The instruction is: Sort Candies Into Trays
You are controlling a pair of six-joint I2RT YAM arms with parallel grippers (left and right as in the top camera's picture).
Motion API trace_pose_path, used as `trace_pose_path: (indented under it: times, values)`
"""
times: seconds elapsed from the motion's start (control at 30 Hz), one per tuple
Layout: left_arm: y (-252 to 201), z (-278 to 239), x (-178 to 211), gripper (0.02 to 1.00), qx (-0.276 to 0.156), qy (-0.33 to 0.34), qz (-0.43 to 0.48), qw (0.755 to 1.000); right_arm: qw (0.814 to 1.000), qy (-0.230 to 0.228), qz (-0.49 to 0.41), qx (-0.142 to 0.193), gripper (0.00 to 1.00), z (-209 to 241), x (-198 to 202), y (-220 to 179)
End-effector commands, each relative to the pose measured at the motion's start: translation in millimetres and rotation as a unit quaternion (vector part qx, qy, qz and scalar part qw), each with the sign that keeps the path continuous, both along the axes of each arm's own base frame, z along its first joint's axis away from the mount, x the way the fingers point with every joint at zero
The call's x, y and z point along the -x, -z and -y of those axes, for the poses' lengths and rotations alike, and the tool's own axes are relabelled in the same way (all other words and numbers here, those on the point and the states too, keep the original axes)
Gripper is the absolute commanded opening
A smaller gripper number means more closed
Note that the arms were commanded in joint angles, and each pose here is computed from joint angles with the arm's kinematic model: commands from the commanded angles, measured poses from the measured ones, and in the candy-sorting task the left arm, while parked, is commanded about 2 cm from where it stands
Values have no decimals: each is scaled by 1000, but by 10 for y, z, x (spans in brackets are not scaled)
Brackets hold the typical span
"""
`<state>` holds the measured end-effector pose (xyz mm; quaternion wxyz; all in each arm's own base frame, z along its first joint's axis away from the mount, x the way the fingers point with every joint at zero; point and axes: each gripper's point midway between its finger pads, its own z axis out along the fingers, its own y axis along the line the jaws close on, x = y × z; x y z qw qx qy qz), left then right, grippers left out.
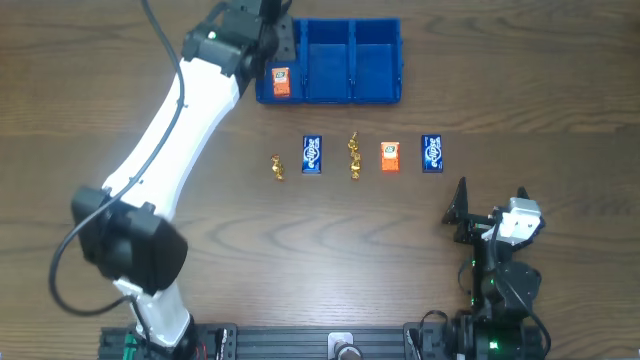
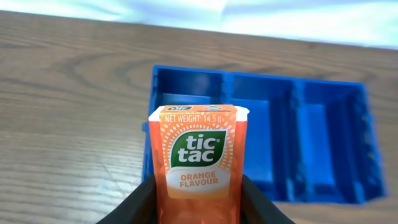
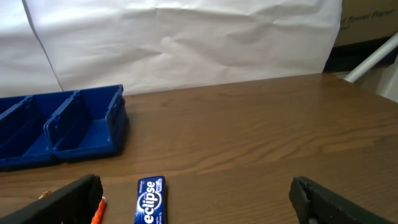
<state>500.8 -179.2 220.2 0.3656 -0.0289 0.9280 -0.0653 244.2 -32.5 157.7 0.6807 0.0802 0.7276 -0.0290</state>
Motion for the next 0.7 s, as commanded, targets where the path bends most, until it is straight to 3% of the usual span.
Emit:
trace_pose_path:
  times: [0.03, 0.43, 0.57, 0.7]
  values:
    - [636, -84, -185, 332, -39, -3, -47, 998, 1000, 1, 0, -1, 1000, 6, 6, 0]
    - [980, -48, -244, 419, -45, -1, -69, 997, 1000, 1, 0, -1, 1000, 6, 6, 0]
    - [975, -48, -251, 546, -47, 2, -67, 997, 1000, 1, 0, -1, 1000, 5, 6, 0]
    - [976, -47, -250, 825, -47, 2, -68, 997, 1000, 1, 0, -1, 1000, 5, 6, 0]
